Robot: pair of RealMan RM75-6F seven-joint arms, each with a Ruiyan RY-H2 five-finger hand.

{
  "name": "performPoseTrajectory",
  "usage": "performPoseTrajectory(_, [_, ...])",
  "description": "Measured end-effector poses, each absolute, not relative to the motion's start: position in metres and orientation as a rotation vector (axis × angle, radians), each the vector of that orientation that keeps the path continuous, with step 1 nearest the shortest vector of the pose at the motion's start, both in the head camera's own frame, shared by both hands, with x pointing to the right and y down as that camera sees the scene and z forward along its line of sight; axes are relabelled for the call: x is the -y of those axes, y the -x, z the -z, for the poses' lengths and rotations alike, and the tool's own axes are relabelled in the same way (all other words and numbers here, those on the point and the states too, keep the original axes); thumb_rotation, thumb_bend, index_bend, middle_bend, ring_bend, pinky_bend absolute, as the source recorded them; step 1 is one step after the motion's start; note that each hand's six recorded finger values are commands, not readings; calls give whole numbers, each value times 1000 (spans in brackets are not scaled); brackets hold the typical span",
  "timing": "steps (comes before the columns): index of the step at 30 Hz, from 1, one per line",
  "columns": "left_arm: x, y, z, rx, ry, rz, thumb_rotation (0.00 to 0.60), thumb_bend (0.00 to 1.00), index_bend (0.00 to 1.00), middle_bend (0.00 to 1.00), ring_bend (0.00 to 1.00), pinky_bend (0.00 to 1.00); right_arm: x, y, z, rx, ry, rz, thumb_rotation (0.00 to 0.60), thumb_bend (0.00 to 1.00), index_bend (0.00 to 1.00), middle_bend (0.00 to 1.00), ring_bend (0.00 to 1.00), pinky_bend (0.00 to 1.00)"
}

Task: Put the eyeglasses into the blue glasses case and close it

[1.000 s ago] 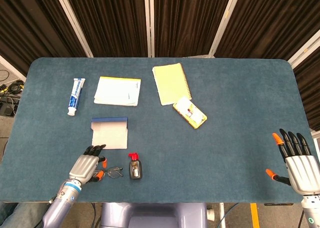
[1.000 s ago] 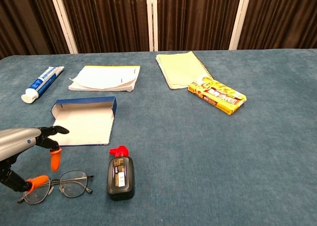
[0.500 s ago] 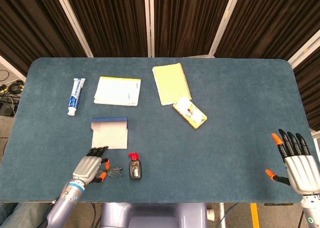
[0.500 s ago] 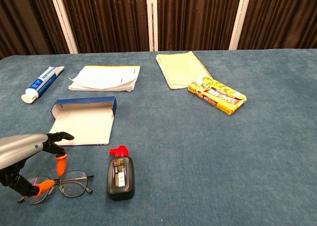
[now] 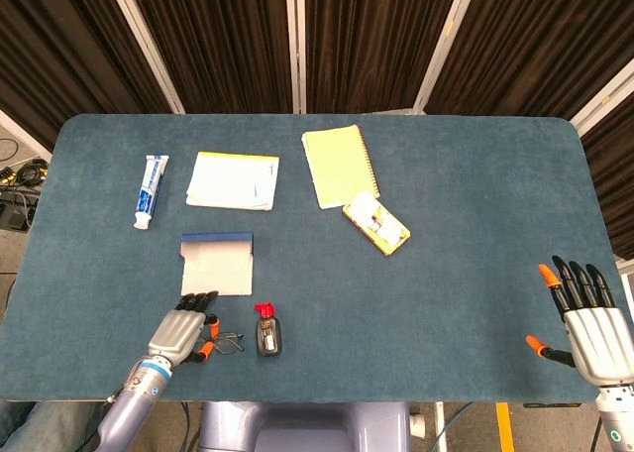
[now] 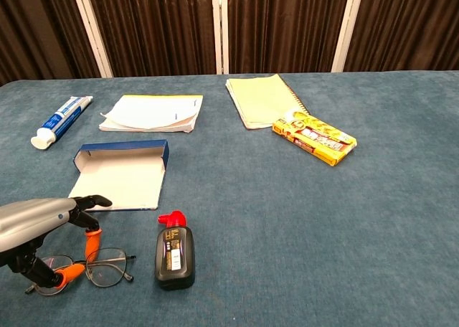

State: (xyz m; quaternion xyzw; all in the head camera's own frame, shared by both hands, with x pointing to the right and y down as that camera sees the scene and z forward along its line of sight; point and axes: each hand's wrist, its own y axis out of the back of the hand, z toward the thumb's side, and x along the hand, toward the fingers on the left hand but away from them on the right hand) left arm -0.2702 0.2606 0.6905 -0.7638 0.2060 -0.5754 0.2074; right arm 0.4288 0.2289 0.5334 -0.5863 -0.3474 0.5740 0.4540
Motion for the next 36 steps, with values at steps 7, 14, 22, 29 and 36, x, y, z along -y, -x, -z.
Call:
performPoseTrajectory(7, [-259, 267, -691, -561, 2102, 1596, 600, 498, 591, 0, 0, 0, -229, -429, -534, 859, 1448, -1418, 600, 0, 0, 0, 0, 0])
performPoseTrajectory(14, [-256, 269, -690, -579, 2085, 1588, 600, 512, 616, 0, 0, 0, -229, -429, -534, 856, 1450, -1417, 600, 0, 0, 0, 0, 0])
performPoseTrajectory(22, [-241, 271, -684, -617, 2065, 1563, 600, 529, 628, 0, 0, 0, -229, -428, -534, 852, 1448, -1418, 600, 0, 0, 0, 0, 0])
performPoseTrajectory(29, [-208, 268, -675, -673, 2025, 1512, 600, 543, 631, 0, 0, 0, -229, -428, -537, 842, 1442, -1430, 600, 0, 0, 0, 0, 0])
performPoseTrajectory(36, [-166, 265, -675, -708, 1981, 1476, 600, 542, 632, 0, 0, 0, -229, -429, -541, 829, 1433, -1447, 600, 0, 0, 0, 0, 0])
